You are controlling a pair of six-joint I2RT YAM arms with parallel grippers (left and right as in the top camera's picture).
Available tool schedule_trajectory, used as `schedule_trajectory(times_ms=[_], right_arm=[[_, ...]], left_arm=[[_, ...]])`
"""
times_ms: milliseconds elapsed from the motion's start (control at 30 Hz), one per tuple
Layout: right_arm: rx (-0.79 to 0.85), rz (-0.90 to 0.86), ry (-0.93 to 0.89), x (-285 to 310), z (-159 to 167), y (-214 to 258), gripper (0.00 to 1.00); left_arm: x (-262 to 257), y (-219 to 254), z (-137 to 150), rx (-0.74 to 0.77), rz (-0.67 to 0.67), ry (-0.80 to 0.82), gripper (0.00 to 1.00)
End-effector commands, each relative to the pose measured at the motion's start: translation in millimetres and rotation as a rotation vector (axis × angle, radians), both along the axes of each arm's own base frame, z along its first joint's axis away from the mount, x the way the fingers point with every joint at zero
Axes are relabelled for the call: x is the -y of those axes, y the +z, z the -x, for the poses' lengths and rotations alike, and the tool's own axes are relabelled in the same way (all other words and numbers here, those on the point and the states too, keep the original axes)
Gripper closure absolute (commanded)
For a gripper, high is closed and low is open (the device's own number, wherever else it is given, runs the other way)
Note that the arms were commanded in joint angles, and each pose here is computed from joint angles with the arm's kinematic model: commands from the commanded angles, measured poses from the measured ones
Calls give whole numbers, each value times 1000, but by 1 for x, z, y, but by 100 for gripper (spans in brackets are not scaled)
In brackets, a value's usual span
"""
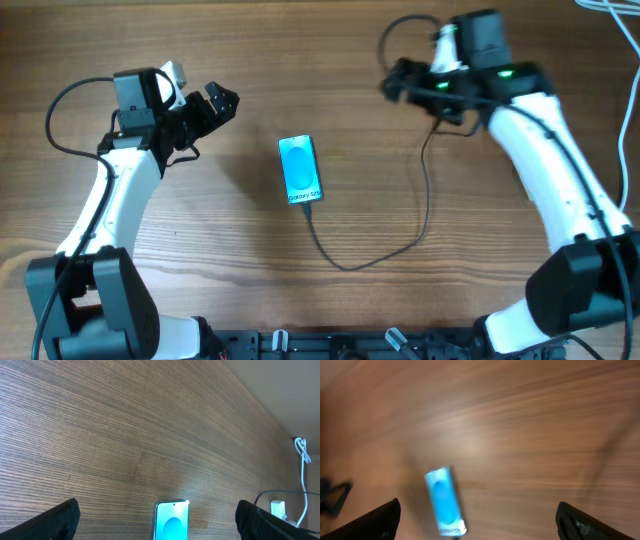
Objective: Plug charger to phone and switch on socket
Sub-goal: 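Move the right gripper over the power strip's switches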
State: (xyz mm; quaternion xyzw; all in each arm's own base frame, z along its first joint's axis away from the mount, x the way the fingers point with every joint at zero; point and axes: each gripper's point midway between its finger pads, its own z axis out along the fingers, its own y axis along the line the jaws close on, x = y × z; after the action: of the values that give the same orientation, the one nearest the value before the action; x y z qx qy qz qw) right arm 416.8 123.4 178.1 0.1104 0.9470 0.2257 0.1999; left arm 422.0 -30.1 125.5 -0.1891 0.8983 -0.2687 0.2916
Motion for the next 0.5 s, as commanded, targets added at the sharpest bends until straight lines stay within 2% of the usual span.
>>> schedule_trajectory(times_ms=[0,133,267,467], right_arm=[[-55,82,-179,78,0,-7,0],[-188,152,-344,145,26,-22,0],[-284,405,-572,217,57,-28,0],[-350,506,-883,279,89,-38,0]], left_arm=[[-2,1,-1,9,-13,2,0],[-3,1,-1,9,-13,2,0],[-3,1,-1,9,-14,2,0],[-2,1,-1,9,-13,2,0]])
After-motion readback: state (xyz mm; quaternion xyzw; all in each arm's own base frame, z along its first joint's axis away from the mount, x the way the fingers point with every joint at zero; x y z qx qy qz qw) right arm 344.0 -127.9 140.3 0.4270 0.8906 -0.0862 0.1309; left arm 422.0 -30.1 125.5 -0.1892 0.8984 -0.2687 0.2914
